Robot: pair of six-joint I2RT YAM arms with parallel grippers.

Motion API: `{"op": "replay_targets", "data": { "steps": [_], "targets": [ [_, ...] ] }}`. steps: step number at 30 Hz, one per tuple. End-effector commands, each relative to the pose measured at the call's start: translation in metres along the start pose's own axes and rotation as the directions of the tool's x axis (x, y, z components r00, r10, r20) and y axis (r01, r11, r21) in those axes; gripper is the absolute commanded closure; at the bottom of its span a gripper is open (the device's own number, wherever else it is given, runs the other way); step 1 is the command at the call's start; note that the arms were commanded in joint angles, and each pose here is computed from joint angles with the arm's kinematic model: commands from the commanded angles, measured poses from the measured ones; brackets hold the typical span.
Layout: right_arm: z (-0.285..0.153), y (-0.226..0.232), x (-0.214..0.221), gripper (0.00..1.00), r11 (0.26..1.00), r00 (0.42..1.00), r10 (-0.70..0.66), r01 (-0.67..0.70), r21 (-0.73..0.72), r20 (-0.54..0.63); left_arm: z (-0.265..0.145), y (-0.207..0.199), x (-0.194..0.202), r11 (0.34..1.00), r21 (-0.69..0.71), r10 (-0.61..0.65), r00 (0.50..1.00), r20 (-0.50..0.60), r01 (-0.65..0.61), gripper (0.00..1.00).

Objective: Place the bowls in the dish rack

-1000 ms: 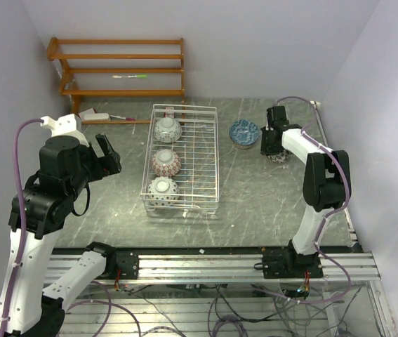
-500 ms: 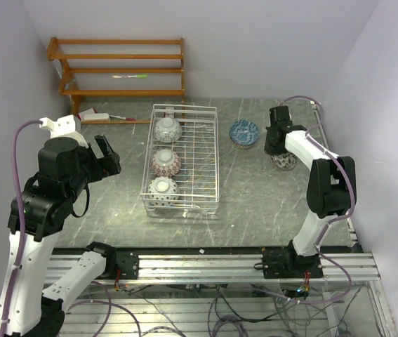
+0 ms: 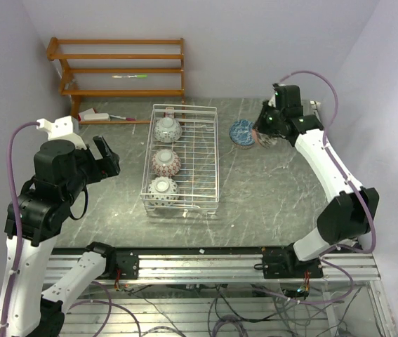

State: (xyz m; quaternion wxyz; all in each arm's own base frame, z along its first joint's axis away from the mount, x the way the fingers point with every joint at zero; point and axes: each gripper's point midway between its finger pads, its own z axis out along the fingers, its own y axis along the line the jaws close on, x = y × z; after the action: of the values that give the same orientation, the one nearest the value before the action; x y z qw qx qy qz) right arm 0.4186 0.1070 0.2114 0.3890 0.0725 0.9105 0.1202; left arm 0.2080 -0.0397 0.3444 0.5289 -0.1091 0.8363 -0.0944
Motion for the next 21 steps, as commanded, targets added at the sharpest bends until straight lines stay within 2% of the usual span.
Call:
{"op": "replay_targets", "data": {
  "steps": [1,3,5,7,10,12,17,21],
  "targets": [
    [-0.058,0.121,-0.016,1.0,0.934,0.997,-0.012,0.037,-0.355,0.072,-0.006,-0.01,-0.011,0.999,0.051,0.002,1.0,0.031,-0.004,0.01],
    [-0.08,0.167,-0.01,1.0,0.871,0.998,0.002,0.032,-0.49,0.068,-0.006,-0.011,-0.011,0.998,0.058,0.0,1.0,0.03,-0.002,0.01],
    [-0.101,0.209,0.005,1.0,0.773,0.999,0.027,-0.006,-0.634,0.024,-0.007,-0.012,-0.011,0.998,0.061,0.002,1.0,0.028,-0.004,0.01],
    [-0.119,0.242,0.007,1.0,0.659,0.997,0.081,-0.046,-0.751,0.009,-0.008,-0.011,-0.012,0.998,0.06,0.003,1.0,0.029,-0.005,0.01],
    [-0.126,0.266,0.012,1.0,0.541,0.99,0.137,-0.106,-0.834,-0.037,-0.01,-0.011,-0.013,0.998,0.06,0.002,0.999,0.034,-0.004,0.01],
    [-0.12,0.275,0.011,1.0,0.501,0.986,0.157,-0.125,-0.856,-0.052,-0.011,-0.011,-0.013,0.998,0.064,0.001,0.999,0.034,-0.003,0.01],
    [-0.09,0.291,0.004,1.0,0.466,0.985,0.169,-0.107,-0.879,-0.03,-0.015,-0.01,-0.015,0.998,0.062,-0.003,0.999,0.04,0.0,0.01],
    [-0.054,0.295,0.011,1.0,0.419,0.972,0.21,-0.186,-0.889,-0.104,-0.017,-0.01,-0.016,0.998,0.059,-0.009,0.999,0.042,0.007,0.0]
  ]
}}
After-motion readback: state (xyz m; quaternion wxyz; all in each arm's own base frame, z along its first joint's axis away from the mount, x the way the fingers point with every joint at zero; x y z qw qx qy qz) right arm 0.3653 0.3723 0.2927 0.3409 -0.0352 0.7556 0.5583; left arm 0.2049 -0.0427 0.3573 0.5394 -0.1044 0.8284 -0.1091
